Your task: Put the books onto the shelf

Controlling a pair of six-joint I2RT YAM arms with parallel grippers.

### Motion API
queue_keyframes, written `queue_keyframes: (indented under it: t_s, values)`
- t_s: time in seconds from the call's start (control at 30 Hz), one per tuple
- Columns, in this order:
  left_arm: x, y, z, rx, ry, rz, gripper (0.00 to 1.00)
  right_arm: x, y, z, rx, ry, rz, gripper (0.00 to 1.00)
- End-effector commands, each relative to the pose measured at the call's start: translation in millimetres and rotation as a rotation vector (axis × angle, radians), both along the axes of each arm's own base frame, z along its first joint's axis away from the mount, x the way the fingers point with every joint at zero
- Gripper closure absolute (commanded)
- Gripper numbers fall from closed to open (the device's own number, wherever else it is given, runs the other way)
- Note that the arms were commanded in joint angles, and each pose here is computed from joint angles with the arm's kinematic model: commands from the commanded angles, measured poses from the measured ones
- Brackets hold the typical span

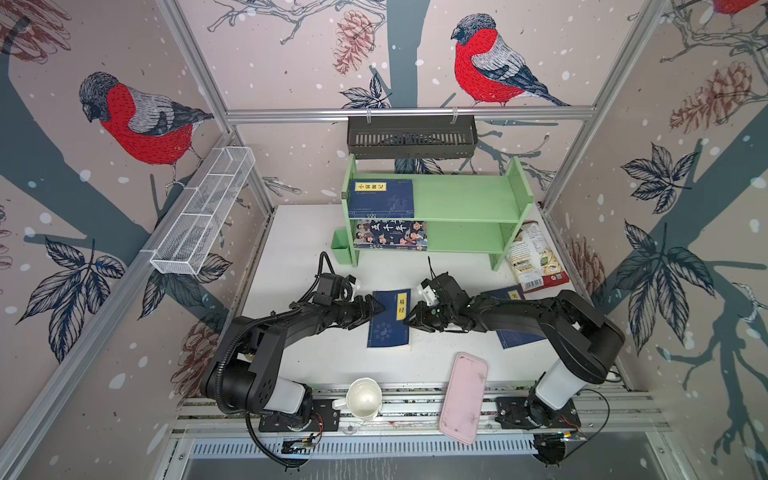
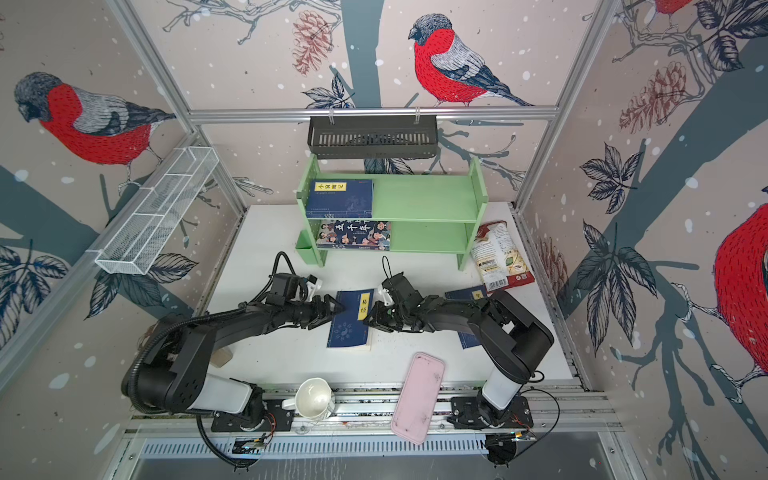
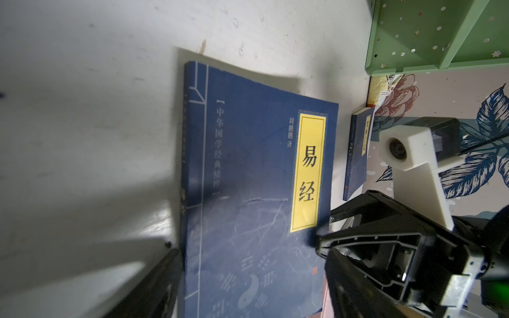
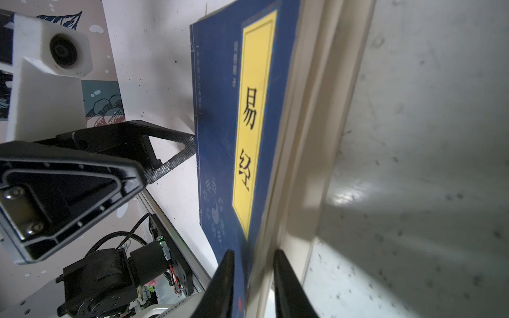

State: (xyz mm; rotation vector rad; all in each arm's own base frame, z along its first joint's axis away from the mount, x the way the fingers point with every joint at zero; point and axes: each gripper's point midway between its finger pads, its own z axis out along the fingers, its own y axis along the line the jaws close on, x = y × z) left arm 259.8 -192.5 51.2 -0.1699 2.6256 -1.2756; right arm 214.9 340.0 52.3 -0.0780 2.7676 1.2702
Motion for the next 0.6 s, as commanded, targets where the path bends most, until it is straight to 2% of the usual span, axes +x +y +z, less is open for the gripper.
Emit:
queue_keyframes:
  t_s: [0.0, 0.17, 0.27, 0.43, 0.57]
  values:
    - [0, -1, 2, -0.005, -0.010, -0.005, 0.19, 2, 6, 6, 0.027, -0.028, 0.015, 0.70]
    - [0, -1, 3, -0.007, -0.013, -0.004, 0.19, 5, 3, -3, -0.002, -0.018, -0.003, 0.63]
    - [0, -1, 3, -0.008, -0.014, -0.002, 0.19, 6, 4, -7, -0.006, -0.012, -0.004, 0.62]
    - [0, -1, 4, -0.009, -0.015, -0.001, 0.19, 7, 7, -14, -0.025, -0.003, 0.001, 0.63]
    - [0, -1, 4, -0.010, -0.016, -0.001, 0.19, 7, 8, -14, -0.028, -0.004, 0.001, 0.68]
